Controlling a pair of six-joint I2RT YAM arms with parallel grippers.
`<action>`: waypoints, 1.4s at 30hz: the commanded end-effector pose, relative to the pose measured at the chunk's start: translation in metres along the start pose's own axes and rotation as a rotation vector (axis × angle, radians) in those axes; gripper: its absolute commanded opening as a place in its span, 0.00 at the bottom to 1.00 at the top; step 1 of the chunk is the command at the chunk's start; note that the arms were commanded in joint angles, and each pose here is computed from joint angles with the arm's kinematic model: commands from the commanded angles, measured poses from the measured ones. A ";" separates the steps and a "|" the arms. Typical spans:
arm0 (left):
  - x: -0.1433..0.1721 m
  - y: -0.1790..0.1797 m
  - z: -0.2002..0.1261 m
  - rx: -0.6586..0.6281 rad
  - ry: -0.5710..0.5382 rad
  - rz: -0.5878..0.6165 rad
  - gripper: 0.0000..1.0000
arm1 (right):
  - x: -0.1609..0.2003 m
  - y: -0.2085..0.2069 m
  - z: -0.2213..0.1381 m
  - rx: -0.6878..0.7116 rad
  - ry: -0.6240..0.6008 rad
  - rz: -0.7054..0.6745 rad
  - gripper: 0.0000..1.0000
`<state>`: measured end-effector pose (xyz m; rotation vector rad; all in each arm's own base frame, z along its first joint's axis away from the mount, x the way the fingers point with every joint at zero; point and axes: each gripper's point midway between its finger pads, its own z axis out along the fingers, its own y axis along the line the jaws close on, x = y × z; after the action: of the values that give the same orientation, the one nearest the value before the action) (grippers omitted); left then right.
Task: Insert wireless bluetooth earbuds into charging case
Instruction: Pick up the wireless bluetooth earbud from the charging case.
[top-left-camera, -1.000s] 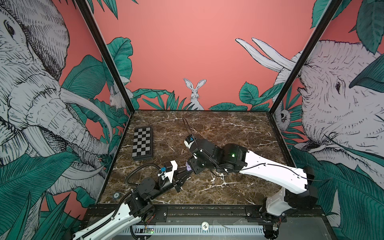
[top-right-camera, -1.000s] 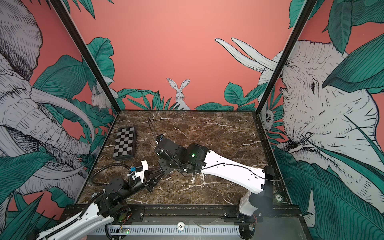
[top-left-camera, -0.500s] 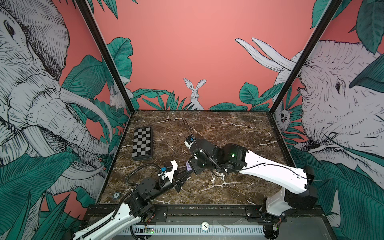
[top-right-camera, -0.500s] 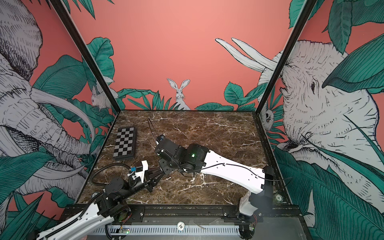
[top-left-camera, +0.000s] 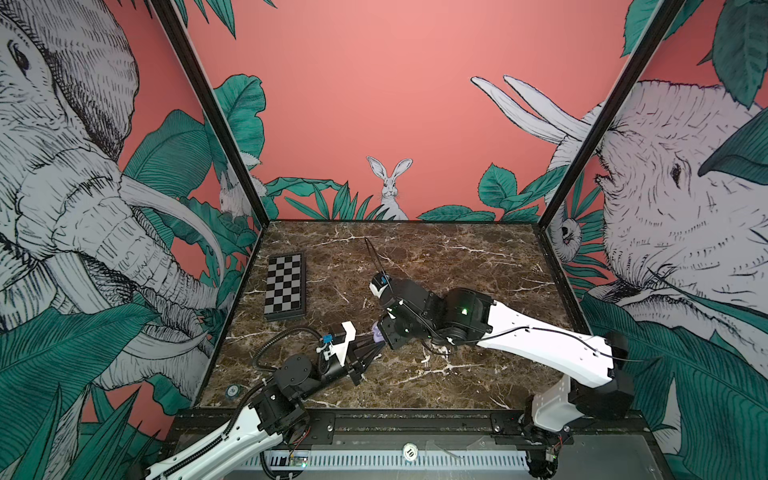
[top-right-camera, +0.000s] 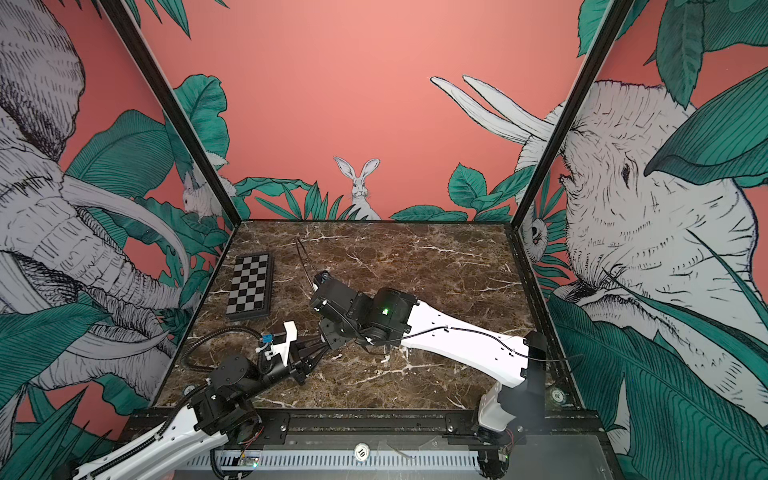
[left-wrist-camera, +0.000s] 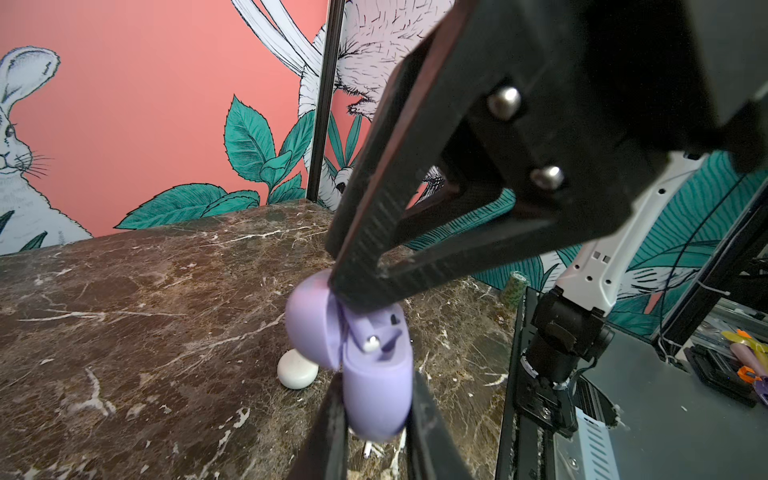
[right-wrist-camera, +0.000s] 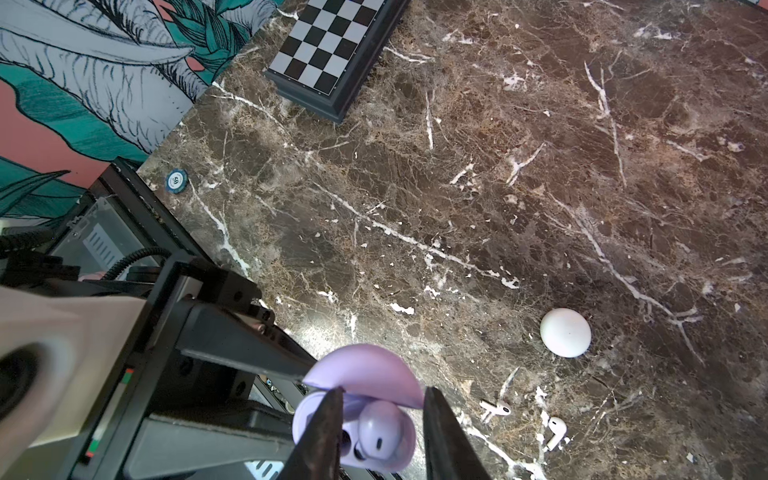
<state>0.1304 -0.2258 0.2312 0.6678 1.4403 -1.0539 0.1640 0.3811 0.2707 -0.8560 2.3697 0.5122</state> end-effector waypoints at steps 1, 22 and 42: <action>-0.014 -0.004 -0.002 0.011 -0.051 0.020 0.00 | 0.008 0.000 0.006 0.008 0.022 0.001 0.33; -0.015 -0.003 -0.003 0.004 -0.057 0.021 0.00 | 0.010 0.005 0.004 -0.002 0.026 -0.019 0.25; -0.012 -0.004 -0.001 0.013 -0.043 0.008 0.00 | -0.003 0.001 0.003 0.051 -0.008 -0.057 0.18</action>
<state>0.1311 -0.2240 0.2313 0.6606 1.4411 -1.0466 0.1635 0.3805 0.2703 -0.8799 2.3510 0.4623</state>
